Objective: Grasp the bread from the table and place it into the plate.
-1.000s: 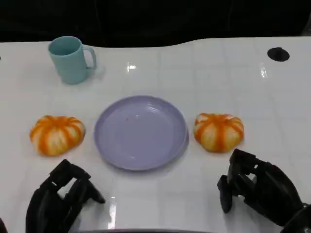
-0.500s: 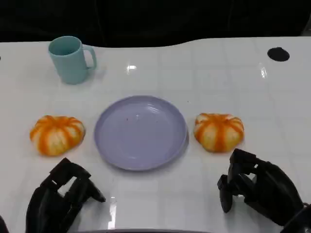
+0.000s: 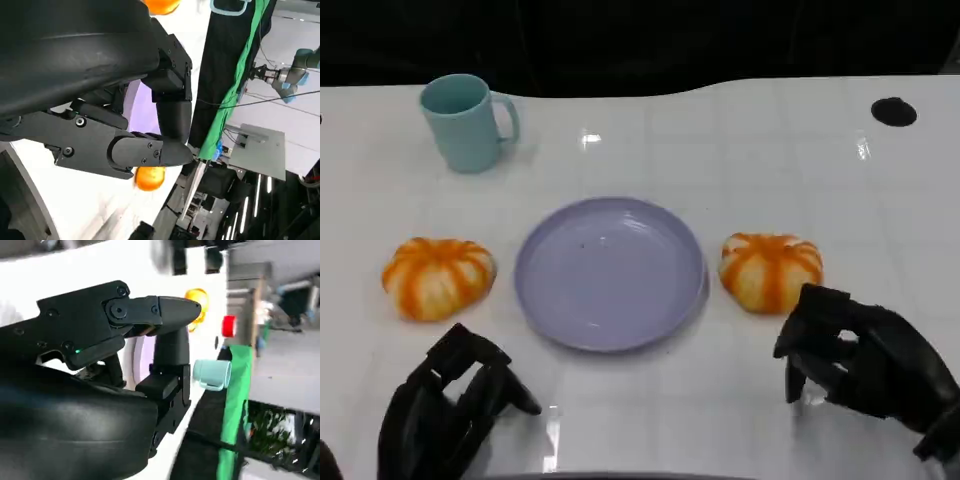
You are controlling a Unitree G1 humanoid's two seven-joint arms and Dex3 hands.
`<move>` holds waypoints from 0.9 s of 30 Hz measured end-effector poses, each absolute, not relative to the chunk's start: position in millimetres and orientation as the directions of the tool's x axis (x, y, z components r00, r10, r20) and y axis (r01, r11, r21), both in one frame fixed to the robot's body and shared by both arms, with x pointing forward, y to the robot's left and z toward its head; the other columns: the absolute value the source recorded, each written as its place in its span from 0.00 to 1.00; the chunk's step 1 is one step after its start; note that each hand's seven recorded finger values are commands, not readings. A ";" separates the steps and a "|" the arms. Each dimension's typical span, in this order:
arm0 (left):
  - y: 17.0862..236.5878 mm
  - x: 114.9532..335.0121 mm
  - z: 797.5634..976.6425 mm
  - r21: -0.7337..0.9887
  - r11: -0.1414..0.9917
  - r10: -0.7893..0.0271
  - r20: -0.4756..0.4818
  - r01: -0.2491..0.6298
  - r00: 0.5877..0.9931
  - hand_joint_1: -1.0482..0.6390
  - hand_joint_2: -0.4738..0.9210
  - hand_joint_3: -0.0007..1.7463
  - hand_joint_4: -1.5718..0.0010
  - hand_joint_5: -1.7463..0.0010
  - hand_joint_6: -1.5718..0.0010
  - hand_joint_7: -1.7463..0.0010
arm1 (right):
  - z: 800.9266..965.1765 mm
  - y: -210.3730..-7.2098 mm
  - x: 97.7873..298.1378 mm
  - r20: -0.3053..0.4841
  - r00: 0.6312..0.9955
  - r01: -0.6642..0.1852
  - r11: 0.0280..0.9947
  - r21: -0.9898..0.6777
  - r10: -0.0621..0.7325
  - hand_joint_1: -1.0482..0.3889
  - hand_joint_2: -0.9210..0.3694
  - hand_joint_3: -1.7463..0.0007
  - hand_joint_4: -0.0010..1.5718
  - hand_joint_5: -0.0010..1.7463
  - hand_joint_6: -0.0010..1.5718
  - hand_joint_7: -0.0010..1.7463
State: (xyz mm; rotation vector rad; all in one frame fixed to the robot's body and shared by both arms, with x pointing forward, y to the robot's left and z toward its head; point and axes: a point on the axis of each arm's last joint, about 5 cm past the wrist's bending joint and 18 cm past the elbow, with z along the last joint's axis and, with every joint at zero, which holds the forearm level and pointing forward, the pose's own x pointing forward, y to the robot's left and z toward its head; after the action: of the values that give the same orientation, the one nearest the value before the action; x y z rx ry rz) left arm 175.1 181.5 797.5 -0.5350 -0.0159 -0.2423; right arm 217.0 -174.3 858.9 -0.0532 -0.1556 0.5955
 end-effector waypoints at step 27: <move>172.8 173.5 794.4 -0.504 0.833 -0.226 0.068 0.229 0.972 0.31 1.00 0.16 0.61 0.00 0.70 0.09 | 904.7 -184.2 242.4 0.190 0.798 -0.069 0.399 -0.914 0.572 0.41 0.05 1.00 0.09 0.09 0.16 0.00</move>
State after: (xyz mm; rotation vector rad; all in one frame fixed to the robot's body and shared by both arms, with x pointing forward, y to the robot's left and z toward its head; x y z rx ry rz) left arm 173.5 172.8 794.4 -0.5354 -0.0058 -0.2408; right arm 242.4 -184.2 904.7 -1.0946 -0.5293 0.4301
